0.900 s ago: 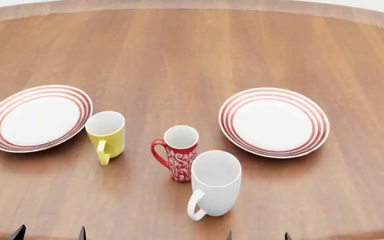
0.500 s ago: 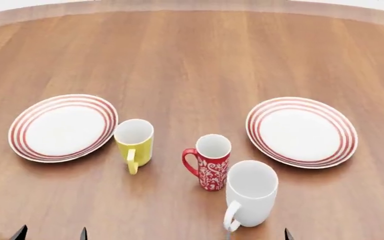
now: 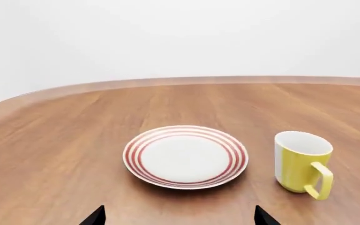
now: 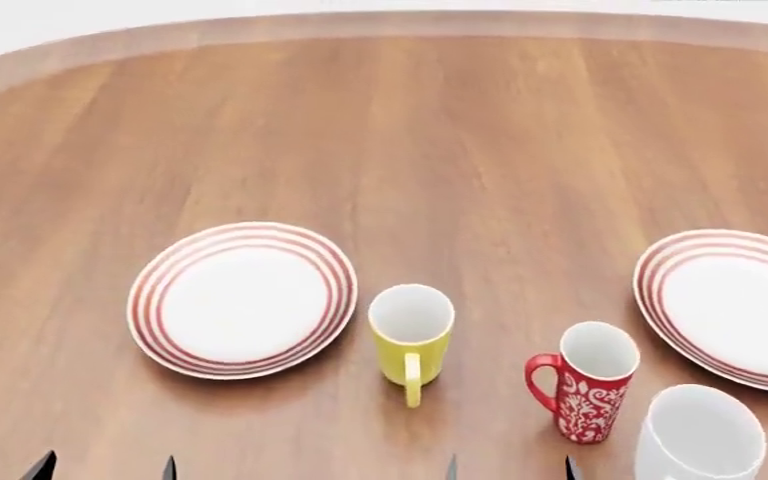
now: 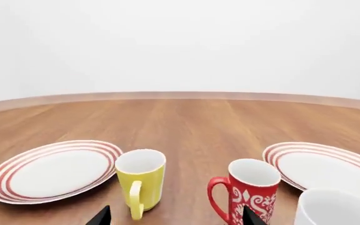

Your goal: Put the red mug on the left plate.

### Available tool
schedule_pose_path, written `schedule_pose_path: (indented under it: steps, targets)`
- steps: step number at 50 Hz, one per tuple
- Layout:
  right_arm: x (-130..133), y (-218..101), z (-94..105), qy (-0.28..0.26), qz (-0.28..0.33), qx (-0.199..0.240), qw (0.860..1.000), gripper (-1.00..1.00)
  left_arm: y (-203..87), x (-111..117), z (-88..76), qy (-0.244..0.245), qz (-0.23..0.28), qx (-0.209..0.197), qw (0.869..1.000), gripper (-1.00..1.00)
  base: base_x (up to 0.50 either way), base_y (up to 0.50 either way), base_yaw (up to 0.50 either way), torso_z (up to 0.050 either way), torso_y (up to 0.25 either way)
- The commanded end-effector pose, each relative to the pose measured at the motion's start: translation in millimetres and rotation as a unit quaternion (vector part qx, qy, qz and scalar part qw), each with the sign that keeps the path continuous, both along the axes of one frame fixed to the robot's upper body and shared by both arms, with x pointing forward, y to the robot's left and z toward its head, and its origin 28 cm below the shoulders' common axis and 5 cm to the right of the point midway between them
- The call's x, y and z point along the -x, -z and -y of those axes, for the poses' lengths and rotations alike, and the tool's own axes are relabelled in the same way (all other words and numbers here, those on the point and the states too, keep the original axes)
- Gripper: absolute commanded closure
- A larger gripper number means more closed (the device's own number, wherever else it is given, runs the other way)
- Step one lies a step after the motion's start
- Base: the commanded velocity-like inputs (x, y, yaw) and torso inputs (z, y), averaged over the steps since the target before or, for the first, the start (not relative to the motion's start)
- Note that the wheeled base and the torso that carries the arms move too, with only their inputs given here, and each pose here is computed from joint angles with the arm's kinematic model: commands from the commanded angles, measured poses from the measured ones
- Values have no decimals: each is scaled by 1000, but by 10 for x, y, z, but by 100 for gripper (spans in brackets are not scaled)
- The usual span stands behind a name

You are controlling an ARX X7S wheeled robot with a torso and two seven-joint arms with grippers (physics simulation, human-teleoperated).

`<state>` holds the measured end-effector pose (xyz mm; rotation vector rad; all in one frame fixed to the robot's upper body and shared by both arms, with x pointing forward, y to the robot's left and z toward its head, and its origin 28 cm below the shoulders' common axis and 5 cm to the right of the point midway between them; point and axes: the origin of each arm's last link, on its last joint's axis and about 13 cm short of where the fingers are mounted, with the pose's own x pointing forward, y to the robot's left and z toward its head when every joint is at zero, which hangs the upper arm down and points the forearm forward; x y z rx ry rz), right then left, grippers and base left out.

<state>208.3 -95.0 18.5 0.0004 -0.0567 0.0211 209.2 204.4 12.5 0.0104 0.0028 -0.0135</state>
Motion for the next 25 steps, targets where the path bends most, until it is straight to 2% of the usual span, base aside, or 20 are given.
schedule_pose_path:
  steps: [1, 12, 25]
  targets:
    - [10, -6, 0, -2, 0, -5, 1000, -100, 4, 1, 2, 1, -1, -2, 1000, -100, 285, 500, 0, 0, 0]
    - [6, -1, 2, -3, -3, -14, 1000, -100, 12, -7, 1, 0, -2, -1, 1000, -100, 397, 388, 0, 0, 0]
    - [5, -4, 6, -2, -3, -16, 1000, -100, 10, -8, 1, 1, -1, -1, 1000, -100, 500, 85, 0, 0, 0]
